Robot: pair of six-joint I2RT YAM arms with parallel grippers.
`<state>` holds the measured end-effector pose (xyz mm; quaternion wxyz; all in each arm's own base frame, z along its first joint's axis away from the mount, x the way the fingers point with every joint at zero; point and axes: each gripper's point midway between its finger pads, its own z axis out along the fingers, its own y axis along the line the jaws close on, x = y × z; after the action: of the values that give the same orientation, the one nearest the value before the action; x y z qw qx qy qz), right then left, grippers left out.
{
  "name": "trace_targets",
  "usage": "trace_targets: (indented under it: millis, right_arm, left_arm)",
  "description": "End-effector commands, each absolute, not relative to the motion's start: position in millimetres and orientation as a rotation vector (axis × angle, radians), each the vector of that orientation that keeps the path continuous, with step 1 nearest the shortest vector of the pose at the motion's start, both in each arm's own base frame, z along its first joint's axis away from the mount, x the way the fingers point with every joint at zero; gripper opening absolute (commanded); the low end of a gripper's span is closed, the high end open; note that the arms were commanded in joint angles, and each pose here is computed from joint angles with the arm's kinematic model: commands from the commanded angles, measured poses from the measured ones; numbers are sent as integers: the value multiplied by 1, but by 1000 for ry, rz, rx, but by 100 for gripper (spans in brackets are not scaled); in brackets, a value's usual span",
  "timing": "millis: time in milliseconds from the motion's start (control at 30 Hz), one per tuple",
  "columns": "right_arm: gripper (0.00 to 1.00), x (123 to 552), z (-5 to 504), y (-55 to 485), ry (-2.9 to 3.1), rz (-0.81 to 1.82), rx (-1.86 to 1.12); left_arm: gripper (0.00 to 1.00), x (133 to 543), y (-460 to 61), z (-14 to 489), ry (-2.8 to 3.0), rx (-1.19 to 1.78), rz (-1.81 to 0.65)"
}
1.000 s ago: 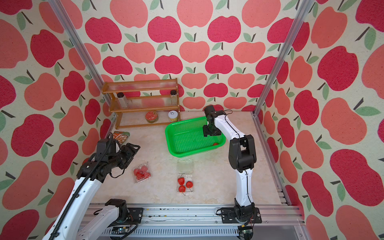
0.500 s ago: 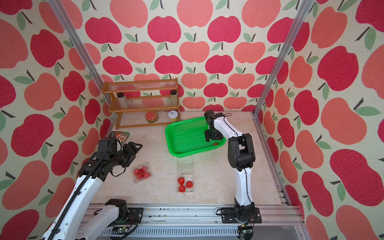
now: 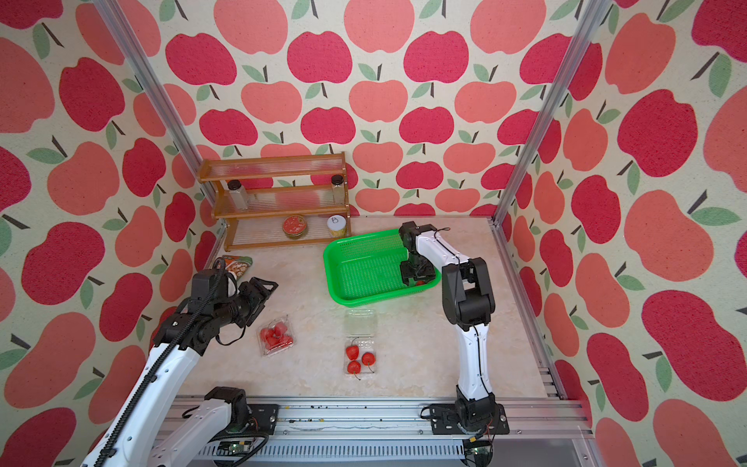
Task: Pack strawberries into containers
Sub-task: Pick up the strawberry from the basket.
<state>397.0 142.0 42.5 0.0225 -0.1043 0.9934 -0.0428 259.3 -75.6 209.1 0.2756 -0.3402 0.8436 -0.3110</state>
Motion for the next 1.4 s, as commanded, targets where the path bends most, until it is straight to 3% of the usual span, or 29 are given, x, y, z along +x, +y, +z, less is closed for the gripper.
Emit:
trace_targets:
  millis: [0,400,600,833,1367]
  right_arm:
    - [64,386,27,138,3161,-73,-286]
    - [45,382,39,151,3156,63,-293]
    - [44,388,50,163,3130,156,-286]
    - [54,382,48,154,3172,81,-348]
    - [48,370,41,150,3242,54,-399]
  left_arm:
    - [76,257,-75,207,2266,-911,-830]
    - [76,254,-74,205,2259,-926,-826]
    - [76,253,-73,205,2259,-929,-822]
    - [76,253,-72,206,2254,-931,-821]
    - [76,251,-71,204,2251,-933,-814]
